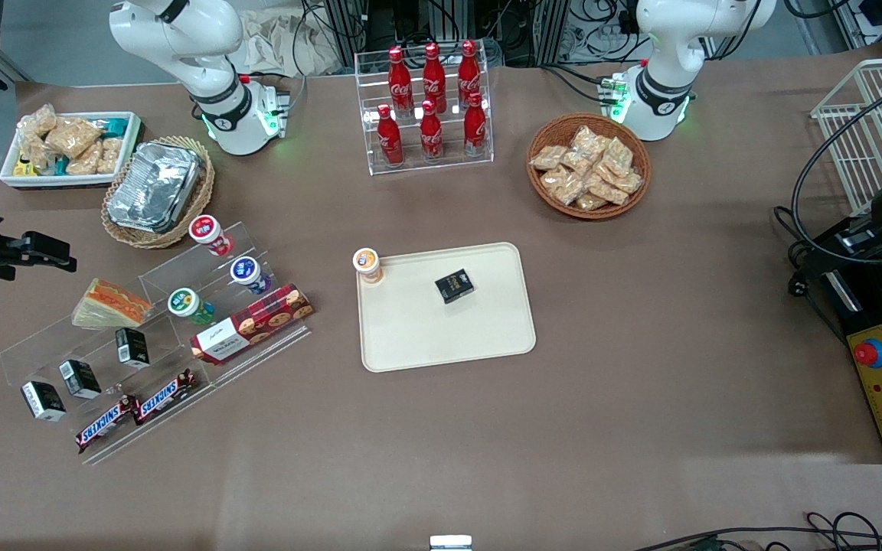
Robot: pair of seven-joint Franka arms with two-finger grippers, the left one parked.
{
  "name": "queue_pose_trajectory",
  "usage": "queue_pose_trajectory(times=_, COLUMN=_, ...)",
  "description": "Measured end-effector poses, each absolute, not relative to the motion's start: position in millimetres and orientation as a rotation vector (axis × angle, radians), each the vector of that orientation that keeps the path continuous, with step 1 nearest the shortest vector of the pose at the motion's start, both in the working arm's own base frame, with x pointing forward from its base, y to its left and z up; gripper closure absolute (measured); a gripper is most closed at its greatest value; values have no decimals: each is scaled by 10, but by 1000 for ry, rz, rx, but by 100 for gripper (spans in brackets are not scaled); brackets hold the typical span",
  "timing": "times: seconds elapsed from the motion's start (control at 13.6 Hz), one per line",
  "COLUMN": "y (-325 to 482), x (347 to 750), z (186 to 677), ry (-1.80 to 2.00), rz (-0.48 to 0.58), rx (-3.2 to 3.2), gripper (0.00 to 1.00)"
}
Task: Place sandwich on tray
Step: 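Move the right gripper down toward the wrapped triangular sandwich in the display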
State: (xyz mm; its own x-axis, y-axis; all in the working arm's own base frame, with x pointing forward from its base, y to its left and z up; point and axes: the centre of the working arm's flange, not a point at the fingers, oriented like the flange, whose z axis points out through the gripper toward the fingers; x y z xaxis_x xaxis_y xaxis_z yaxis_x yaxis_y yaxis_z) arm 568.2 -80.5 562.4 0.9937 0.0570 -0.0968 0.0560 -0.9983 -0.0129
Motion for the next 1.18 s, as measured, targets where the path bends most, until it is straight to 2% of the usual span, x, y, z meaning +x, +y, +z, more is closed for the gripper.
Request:
queue_pose_trajectory(times=0.66, y=-761, x=5688, z=5623, ry=251, rz=151, rx=-3091, gripper=0)
queue_pose_trajectory(times=0.89, y=-934, x=5664, z=5615, ry=612, rz=159, rx=-3048, gripper=0)
queue_pose_trajectory(times=1.18, y=-1259, x=5708, z=5217, ry=1325, rz=283, rx=-2846, gripper=0)
